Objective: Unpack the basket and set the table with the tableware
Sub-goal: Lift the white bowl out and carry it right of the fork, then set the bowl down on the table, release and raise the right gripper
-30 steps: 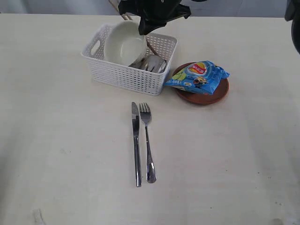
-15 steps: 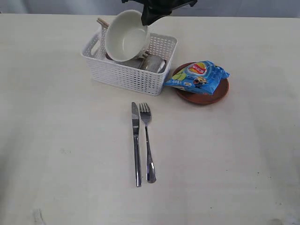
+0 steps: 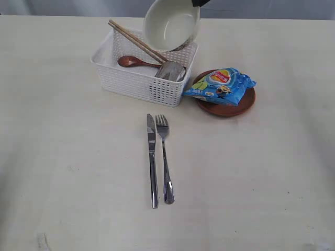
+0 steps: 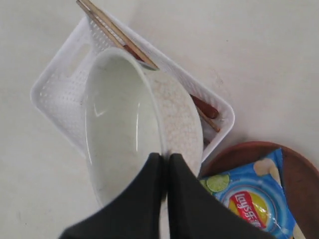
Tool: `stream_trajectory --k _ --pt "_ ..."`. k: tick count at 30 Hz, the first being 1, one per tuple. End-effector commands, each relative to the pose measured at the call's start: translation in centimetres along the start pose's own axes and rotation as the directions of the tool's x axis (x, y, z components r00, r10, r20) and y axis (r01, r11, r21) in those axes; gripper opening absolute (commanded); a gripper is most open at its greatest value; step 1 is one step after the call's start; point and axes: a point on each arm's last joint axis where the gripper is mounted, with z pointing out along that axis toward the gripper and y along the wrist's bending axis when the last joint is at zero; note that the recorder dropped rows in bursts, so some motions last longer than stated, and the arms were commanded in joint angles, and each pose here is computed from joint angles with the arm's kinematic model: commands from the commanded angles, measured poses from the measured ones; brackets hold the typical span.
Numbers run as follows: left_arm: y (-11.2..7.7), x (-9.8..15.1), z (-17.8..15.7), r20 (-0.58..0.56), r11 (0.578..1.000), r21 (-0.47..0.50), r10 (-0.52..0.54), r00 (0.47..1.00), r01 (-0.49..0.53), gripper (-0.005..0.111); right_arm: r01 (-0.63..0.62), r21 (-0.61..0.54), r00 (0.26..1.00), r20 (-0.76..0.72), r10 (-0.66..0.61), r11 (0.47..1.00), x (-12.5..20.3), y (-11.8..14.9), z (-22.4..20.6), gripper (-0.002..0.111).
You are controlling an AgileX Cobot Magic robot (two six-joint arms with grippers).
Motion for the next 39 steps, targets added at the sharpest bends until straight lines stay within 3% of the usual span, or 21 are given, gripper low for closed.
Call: stream_trajectory --k 1,9,18,28,39 --pt "0.0 0.0 0.0 0.008 1.0 -0.004 0.004 1.0 -0.004 0.0 0.019 -0.014 0.998 0.057 -0.018 1.0 0.1 0.3 -3.7 0.0" --pt "0.0 0.0 0.0 0.008 1.0 -0.004 0.004 1.0 -0.004 0.0 -0.04 -0.006 0.997 0.065 0.04 0.999 4.4 -0.6 -7.4 0.0" --pt "0.0 0.0 0.0 0.008 1.0 -0.004 0.004 1.0 -0.004 0.0 -0.056 -0.011 0.995 0.083 0.057 0.998 12.3 -0.2 -9.1 0.0" --pt "0.0 0.0 0.0 0.008 1.0 -0.004 0.004 1.0 -0.004 0.0 -0.12 0.02 0.987 -0.104 0.121 0.993 19.4 -1.5 -5.4 0.0" --pt "0.0 0.0 0.0 0.008 1.0 -0.004 0.004 1.0 -0.004 0.0 -0.218 0.085 0.97 -0.092 0.225 0.972 24.7 -3.8 0.0 0.0"
